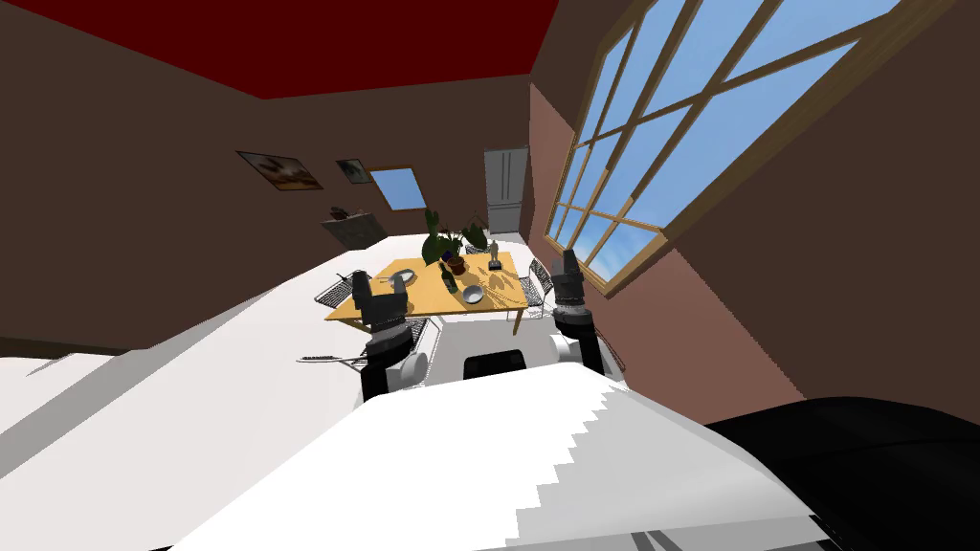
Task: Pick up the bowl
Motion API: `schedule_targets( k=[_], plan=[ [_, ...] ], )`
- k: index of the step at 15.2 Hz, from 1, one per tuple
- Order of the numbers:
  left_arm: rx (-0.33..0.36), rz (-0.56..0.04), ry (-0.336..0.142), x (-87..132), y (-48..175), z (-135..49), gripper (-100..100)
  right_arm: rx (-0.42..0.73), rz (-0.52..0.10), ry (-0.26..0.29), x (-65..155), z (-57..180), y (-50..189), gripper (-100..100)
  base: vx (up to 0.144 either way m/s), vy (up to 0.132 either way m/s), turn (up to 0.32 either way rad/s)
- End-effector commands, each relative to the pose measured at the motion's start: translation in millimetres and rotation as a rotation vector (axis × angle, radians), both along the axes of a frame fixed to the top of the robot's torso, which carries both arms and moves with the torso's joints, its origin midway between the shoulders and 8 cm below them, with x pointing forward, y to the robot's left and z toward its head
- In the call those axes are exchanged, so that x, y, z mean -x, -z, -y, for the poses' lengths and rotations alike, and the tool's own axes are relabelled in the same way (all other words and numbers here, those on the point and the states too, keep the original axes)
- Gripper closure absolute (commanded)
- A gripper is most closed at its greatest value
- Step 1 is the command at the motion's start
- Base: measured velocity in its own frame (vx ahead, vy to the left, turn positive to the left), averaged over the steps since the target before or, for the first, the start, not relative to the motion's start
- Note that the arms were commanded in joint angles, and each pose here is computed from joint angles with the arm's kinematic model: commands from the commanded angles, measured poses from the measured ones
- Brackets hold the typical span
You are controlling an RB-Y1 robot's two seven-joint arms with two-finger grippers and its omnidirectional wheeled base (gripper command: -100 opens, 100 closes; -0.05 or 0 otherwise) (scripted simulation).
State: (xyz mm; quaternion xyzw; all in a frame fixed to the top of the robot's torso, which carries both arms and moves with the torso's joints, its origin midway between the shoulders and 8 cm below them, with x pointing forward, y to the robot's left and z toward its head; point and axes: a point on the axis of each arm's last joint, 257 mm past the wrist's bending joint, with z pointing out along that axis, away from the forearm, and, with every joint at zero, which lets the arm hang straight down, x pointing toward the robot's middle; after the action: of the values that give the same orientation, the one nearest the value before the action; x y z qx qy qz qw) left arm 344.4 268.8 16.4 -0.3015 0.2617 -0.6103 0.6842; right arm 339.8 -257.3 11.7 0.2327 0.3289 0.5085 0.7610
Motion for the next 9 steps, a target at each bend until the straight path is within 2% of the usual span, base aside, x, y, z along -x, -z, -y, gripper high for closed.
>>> schedule_targets(
  k=[1,4,7,9],
  plan=[
    [-0.026,-0.020,0.013,-4,5,2.6,-100,0.000,0.000,0.000,0,0,0,0,0.003,-0.003,-0.011],
    [-0.081,-0.092,0.035,-20,23,6.6,-100,0.000,0.000,0.000,0,0,0,0,0.012,-0.017,-0.028],
    [-0.099,-0.125,0.040,-27,31,7.0,-100,0.000,0.000,0.000,0,0,0,0,0.019,-0.022,-0.021],
    [-0.133,-0.198,0.045,-42,52,6.4,-100,0.000,0.000,0.000,0,0,0,0,0.020,-0.027,-0.041]
  ],
)
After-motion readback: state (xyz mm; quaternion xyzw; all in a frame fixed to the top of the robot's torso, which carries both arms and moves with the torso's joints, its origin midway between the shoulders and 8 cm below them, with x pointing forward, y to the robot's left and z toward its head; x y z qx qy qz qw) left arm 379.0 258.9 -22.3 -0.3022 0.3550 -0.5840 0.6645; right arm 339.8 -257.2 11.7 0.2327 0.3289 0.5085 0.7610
